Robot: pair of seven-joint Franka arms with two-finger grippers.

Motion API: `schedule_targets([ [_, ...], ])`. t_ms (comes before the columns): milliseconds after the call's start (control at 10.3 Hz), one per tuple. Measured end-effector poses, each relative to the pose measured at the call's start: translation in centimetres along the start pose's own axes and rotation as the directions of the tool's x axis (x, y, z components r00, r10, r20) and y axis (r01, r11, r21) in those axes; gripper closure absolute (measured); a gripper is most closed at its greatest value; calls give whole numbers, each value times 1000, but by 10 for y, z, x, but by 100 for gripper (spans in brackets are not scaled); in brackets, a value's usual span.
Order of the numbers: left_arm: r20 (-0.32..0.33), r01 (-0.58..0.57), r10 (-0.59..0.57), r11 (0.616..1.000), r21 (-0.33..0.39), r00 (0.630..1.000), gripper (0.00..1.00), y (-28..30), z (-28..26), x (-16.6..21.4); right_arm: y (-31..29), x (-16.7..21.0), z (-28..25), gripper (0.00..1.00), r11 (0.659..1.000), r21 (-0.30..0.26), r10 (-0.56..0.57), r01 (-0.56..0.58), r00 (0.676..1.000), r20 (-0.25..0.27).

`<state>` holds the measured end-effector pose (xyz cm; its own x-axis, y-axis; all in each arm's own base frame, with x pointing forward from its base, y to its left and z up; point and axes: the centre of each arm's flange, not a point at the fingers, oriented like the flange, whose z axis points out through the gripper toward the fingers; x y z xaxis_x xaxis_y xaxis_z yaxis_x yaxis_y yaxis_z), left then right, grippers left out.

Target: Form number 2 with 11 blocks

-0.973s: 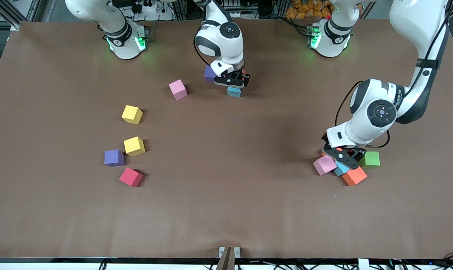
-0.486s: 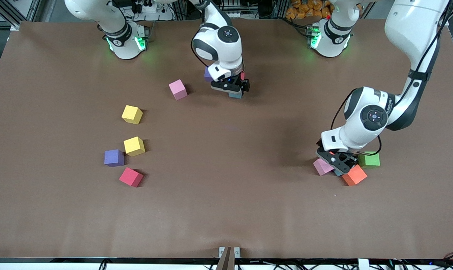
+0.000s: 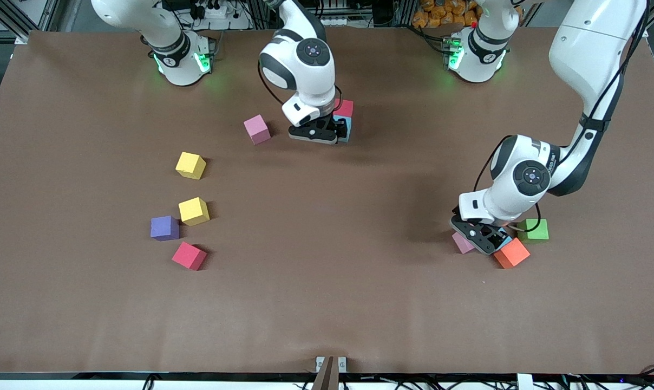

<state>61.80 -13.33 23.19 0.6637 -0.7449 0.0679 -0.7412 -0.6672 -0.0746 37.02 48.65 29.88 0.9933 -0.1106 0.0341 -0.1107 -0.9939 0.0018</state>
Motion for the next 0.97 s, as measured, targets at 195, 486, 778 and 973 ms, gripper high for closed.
schedule_targets([
  [195,-6,-20,20,1000,2,1000,0,-2,11,-2,36,29,-15,0,988,-10,-152,152,988,6],
  [486,-18,-30,30,1000,1,999,0,4,19,2,101,42,-18,0,904,-14,-428,428,904,26],
  [778,-33,-31,31,1000,2,999,0,4,34,0,130,16,0,0,831,-18,-553,555,831,65],
  [973,-34,-30,30,1000,0,999,26,4,39,-1,147,-5,10,0,797,-22,-599,604,794,99],
])
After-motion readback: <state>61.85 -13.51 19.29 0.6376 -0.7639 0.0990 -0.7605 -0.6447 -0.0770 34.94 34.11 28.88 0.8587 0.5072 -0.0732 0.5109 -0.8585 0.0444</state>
